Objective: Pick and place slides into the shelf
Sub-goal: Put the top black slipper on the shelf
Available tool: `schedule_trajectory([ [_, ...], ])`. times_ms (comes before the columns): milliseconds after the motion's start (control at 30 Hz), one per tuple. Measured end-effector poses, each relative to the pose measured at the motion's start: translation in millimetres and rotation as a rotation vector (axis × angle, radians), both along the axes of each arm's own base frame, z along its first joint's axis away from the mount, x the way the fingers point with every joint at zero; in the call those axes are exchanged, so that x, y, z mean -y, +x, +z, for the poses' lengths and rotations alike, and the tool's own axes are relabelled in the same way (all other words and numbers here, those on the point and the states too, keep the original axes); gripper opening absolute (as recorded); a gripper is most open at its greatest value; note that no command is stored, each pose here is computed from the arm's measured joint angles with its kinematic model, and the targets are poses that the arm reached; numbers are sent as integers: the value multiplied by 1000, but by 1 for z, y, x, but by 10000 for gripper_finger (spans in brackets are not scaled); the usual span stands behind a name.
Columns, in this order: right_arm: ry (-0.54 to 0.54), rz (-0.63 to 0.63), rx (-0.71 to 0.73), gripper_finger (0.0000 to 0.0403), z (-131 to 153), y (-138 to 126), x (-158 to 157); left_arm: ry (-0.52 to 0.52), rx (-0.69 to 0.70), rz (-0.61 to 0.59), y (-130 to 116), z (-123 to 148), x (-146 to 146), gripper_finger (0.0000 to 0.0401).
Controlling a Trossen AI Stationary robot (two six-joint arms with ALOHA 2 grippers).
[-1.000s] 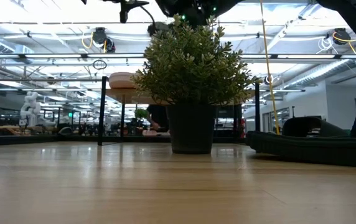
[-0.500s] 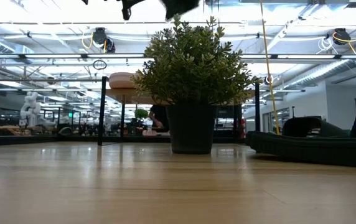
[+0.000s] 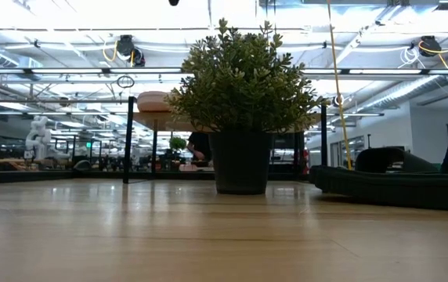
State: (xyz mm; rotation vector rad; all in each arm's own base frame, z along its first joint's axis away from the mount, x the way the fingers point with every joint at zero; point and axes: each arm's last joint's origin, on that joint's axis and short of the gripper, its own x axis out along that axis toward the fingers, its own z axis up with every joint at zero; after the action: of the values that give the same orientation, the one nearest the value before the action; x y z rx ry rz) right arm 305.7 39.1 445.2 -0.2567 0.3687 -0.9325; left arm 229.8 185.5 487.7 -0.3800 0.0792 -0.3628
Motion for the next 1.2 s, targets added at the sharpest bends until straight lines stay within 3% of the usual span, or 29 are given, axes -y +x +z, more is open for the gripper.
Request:
schedule_trajectory([
  [200,106,14,-53,174,-17,-18,-15,8,4,-84,10,1,17,175],
  [467,575,-60,-119,174,-42,-42,-13,28,6,-188,22,2,45,175],
  [600,702,-134,-130,174,-53,-46,-13,44,12,-241,31,1,60,175],
  [767,739,-156,-223,174,-71,-49,-18,119,11,-240,43,-5,83,175],
  [967,704,-257,-325,173,-98,-55,-19,259,-21,-178,54,-14,108,175],
  [1200,564,-299,-269,173,-110,-61,-17,512,-131,-48,63,-29,144,175],
])
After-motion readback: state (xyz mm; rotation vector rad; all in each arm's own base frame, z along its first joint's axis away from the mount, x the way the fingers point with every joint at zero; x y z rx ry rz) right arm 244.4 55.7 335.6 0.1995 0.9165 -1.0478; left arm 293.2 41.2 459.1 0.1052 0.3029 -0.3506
